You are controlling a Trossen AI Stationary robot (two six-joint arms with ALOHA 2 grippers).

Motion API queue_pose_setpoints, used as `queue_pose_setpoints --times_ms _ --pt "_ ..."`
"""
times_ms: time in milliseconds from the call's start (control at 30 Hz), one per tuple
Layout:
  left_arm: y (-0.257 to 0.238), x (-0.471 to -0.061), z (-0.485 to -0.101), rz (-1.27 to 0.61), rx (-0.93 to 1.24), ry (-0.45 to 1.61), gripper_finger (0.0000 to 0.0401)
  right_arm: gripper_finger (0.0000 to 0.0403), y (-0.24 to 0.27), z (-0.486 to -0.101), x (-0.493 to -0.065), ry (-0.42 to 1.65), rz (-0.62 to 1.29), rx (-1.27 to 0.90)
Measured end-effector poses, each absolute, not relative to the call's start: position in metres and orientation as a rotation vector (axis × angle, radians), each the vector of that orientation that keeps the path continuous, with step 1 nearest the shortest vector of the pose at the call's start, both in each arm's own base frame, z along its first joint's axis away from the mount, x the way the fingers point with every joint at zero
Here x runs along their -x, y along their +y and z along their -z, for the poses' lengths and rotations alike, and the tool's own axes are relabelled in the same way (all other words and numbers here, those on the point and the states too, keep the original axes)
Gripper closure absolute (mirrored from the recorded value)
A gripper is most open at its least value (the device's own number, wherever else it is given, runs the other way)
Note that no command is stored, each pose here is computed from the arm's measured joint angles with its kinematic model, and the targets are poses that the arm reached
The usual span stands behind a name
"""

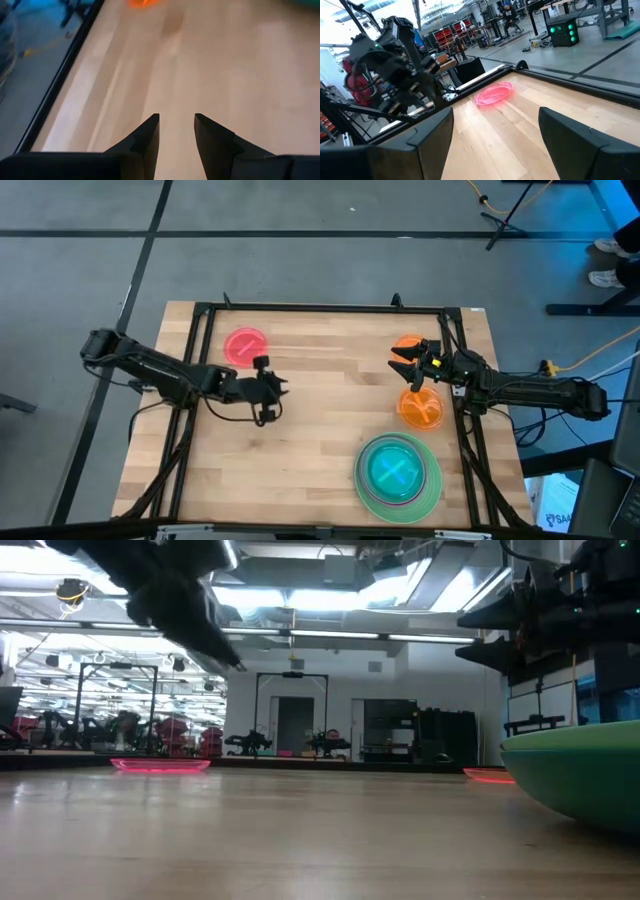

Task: Stack plastic plates
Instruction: Stack the red plate on top of the blue plate

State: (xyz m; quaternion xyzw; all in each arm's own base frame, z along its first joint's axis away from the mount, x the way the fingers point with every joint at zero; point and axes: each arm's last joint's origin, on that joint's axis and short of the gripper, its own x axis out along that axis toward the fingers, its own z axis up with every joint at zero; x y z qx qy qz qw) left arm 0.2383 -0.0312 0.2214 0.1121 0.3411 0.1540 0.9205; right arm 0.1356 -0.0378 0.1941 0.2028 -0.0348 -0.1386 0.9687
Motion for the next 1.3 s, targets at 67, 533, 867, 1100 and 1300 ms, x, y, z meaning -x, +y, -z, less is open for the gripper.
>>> queue_pose_setpoints --times_ms 67,533,867,1100,1300 --pt "-0.024 -0.234 -0.218 -0.359 -0.214 0.753 0.0284 0.012 -0.038 -0.194 -0.136 -0.069 0.28 -0.41" --pt "0.028 -0.209 -0.191 -0.584 -0.032 1.045 0.0284 0.012 -0.038 -0.192 -0.136 -0.05 0.283 -0.42" --pt "0.052 -0.187 -0.163 -0.68 0.036 1.153 0.0284 0.012 -0.038 -0.192 -0.135 -0.052 0.3 -0.42" --pt "0.064 -0.184 -0.156 -0.698 0.023 1.148 0.0284 0.012 -0.038 -0.192 -0.135 -0.052 0.3 -0.42" --pt "0.067 -0.188 -0.148 -0.659 -0.029 1.192 0.0284 0.012 -0.038 -0.191 -0.135 -0.044 0.301 -0.421"
